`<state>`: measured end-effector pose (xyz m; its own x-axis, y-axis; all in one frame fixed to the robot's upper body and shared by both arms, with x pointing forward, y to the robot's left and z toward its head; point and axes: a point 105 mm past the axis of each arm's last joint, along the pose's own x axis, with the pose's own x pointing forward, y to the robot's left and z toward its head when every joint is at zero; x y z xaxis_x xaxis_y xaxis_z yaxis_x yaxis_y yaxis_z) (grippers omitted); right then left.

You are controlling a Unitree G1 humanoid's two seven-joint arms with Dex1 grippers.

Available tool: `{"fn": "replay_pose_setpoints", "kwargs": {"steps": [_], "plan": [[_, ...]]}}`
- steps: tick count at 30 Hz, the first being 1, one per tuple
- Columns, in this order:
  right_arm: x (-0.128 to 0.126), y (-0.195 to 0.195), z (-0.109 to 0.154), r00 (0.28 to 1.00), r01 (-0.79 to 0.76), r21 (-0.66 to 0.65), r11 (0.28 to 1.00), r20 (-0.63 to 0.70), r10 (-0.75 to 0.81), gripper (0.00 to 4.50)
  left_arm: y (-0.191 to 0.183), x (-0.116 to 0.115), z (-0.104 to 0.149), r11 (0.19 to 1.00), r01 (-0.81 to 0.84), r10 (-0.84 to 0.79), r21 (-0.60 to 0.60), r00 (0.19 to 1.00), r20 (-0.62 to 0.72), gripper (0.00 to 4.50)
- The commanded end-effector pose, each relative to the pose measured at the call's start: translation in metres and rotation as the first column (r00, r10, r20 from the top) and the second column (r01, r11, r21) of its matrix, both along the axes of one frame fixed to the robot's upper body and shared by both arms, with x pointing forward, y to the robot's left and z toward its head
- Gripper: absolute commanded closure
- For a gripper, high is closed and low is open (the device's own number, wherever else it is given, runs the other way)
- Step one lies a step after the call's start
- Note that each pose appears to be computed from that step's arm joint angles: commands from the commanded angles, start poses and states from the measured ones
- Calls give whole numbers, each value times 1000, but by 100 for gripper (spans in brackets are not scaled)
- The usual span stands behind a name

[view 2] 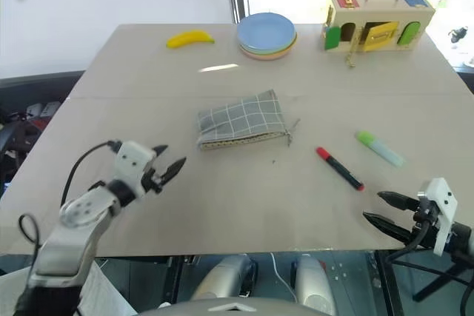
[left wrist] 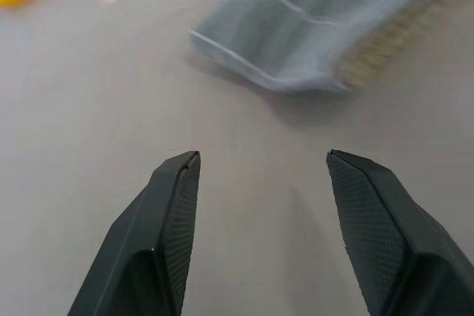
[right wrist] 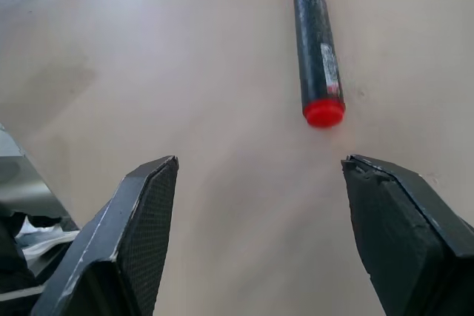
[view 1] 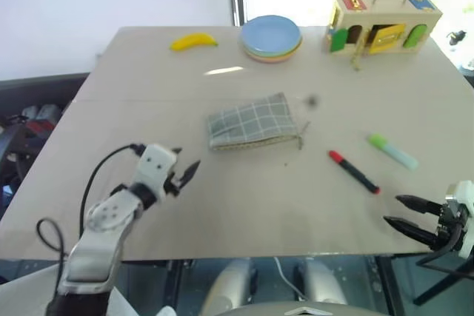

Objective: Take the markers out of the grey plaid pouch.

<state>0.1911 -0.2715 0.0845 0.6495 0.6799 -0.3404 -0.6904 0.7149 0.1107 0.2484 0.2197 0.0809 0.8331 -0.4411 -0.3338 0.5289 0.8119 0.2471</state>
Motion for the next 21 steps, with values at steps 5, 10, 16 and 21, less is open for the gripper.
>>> {"fn": "replay_pose_setpoints", "kwargs": {"steps": [5,10,16,21], "plan": [[-5,-28,1,998,23,-34,999,61,-21,90,9,-38,-7,997,51,-56,-57,994,-89,173],[-7,-38,0,998,18,-59,998,61,-15,90,6,-46,-3,995,56,-62,-87,995,-74,173],[-1,-43,7,997,4,-76,997,81,2,90,2,-50,1,981,59,-79,-185,991,-104,173],[4,-44,9,996,-5,-81,997,92,12,90,2,-48,5,982,58,-73,-179,994,-80,173]]}}
